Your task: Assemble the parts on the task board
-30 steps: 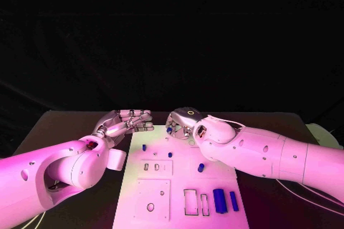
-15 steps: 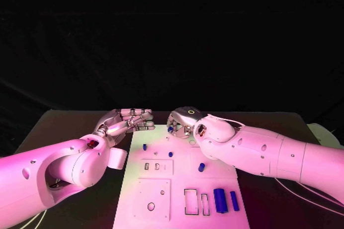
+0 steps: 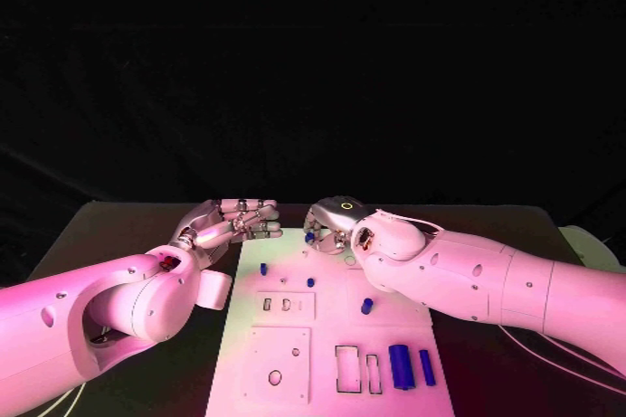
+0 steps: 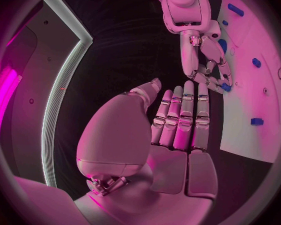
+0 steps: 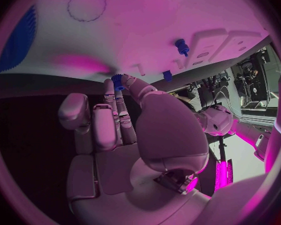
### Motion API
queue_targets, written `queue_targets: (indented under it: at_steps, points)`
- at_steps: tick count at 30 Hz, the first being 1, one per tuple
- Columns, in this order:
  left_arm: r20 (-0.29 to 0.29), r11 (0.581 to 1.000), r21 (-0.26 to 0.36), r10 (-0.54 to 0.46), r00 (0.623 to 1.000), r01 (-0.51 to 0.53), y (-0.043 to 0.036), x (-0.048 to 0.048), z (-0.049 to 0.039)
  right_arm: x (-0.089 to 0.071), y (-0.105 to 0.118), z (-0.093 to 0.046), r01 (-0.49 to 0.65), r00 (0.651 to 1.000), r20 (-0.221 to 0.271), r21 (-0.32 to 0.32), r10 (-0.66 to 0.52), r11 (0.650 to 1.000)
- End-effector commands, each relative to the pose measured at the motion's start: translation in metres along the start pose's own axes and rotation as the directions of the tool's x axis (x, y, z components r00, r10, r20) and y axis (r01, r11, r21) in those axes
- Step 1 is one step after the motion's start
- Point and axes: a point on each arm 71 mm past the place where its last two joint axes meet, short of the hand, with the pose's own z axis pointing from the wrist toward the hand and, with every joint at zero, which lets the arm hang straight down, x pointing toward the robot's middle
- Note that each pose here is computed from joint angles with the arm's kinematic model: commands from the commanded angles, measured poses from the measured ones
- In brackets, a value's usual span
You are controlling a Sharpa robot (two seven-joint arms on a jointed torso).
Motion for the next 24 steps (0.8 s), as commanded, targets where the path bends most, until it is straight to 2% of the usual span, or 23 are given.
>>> queue_targets:
  at_steps: [1,7,11,19,22,24]
  points:
    - [-0.021,1.0,0.006,-0.009,1.0,0.009,-0.0013,0.0026,0.0004,0.001,0.001,0.001,0.007,1.0,-0.015,0.0,-0.007,1.0]
    - [-0.018,1.0,0.005,-0.007,1.0,0.007,-0.0013,0.0012,0.0003,-0.001,0.0,-0.004,0.0,1.0,0.0,0.002,0.0,1.0]
    - [-0.015,1.0,0.005,-0.006,1.0,0.006,-0.0014,-0.0001,-0.0001,-0.004,-0.005,-0.014,-0.006,1.0,0.01,0.006,0.006,1.0]
    - [-0.004,1.0,0.002,-0.003,1.0,0.003,-0.0012,-0.0047,-0.0003,-0.024,-0.026,-0.048,-0.048,0.997,0.063,0.029,0.046,0.998]
    - [0.001,1.0,0.001,-0.002,1.0,0.002,-0.0009,-0.0067,0.0,-0.032,-0.039,-0.065,-0.079,0.995,0.059,0.065,0.075,0.995]
    - [0.001,1.0,0.001,-0.002,1.0,0.002,-0.0006,-0.0073,0.0006,-0.035,-0.05,-0.076,-0.101,0.994,0.038,0.101,0.098,0.99]
